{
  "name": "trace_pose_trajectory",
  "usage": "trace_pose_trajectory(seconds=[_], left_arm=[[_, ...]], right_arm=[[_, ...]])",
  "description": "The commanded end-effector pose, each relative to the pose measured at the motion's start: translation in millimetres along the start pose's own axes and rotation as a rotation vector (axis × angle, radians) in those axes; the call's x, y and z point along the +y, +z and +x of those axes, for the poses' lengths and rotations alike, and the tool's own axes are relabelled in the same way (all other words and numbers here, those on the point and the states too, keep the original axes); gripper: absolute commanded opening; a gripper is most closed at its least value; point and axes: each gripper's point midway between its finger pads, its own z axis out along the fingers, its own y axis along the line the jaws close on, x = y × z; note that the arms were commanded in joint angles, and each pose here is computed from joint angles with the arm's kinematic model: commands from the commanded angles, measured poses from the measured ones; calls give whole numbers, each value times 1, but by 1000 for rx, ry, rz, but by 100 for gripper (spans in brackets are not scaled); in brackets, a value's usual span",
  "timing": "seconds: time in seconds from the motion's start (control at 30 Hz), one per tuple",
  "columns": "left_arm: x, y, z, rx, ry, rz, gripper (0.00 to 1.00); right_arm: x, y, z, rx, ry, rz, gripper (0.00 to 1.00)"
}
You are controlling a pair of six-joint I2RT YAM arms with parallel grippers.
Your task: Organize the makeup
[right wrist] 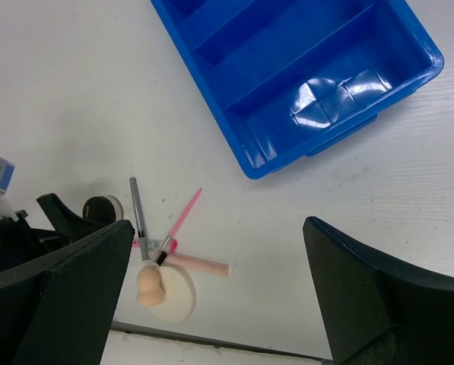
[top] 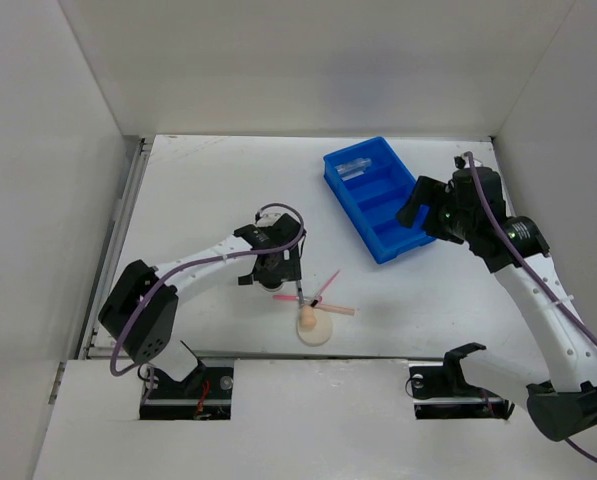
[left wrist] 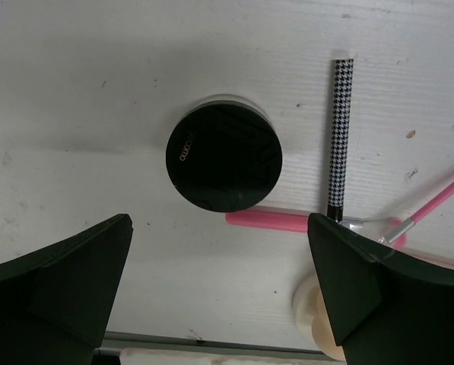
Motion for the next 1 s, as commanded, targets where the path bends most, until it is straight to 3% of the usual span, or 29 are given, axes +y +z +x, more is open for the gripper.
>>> trace_pose_trajectory(seconds=[0.0, 0.3, 0.57, 0.67, 0.73, 0.77, 0.87, 0.97], left_arm=[[0, 13, 2, 19, -44, 18, 100], [3, 40, 8, 46, 4, -27, 100], [4, 53, -2, 32, -49, 20, 73], [1, 52, -2, 46, -29, 34, 51], [-1, 47, -6, 37, -23, 42, 47], [-4, 42, -13, 19, -29, 57, 37], [-2, 26, -20, 10, -5, 64, 27], [-11, 1, -44, -44, 32, 106, 25]], right_arm=[[9, -7, -13, -58, 19, -49, 99], [10, -8, -12, -53, 18, -56, 99], [10, -8, -12, -53, 9, -56, 99], [11, -10, -15, -61, 10, -61, 99], [10, -9, -16, -67, 10, -52, 99], [10, -9, -16, -67, 10, -52, 99], [11, -11, -19, -75, 11, -57, 99], [8, -11, -21, -86, 12, -38, 99]])
